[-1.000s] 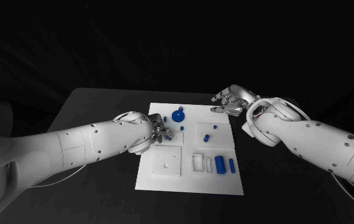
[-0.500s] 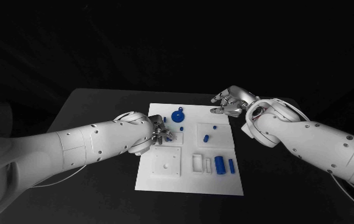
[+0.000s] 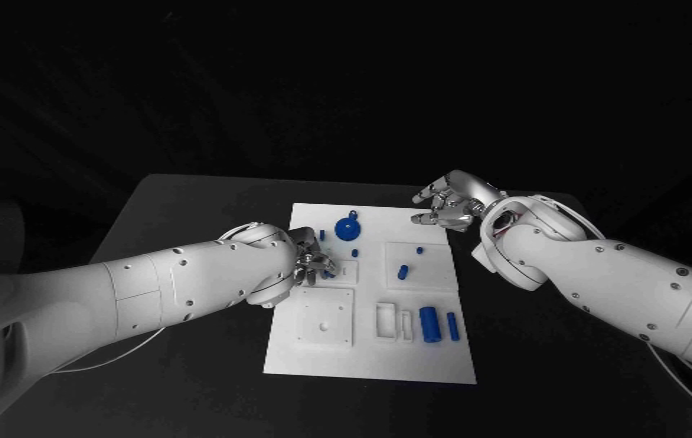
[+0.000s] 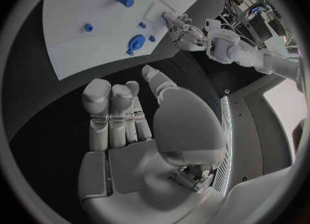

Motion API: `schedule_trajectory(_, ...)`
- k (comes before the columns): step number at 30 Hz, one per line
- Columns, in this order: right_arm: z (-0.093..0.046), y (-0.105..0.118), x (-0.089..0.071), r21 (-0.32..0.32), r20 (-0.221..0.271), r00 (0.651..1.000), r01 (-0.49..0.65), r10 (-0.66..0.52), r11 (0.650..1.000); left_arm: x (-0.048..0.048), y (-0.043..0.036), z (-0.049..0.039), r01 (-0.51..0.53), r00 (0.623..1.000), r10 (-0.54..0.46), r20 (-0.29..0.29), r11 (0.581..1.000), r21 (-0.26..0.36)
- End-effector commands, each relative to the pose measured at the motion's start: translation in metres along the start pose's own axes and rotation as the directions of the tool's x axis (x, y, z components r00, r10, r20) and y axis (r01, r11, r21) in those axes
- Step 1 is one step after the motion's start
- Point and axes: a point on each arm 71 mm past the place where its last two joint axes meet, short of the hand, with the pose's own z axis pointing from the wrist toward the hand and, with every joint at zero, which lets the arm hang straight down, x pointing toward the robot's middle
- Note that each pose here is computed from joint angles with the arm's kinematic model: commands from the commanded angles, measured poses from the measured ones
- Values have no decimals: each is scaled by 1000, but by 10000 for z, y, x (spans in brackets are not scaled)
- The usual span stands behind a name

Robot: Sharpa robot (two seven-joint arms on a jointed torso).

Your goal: Assemble the parts on the task board

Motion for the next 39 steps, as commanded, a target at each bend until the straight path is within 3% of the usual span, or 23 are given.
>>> schedule_trajectory(1,-3,-5,11,-2,-13,1000,2,-2,1000,-7,-2,-14,29,999,-30,45,999,29)
schedule_trajectory(11,-6,-27,21,4,-18,1000,3,-3,1000,-41,16,-76,95,990,-101,99,993,66)
schedule_trajectory(22,-9,-37,27,7,-22,1000,4,-4,1000,-32,-45,-85,75,989,-86,122,993,92)
schedule_trajectory(39,-13,-37,25,7,-22,1000,4,-4,1000,52,-29,-48,28,993,-34,114,998,57)
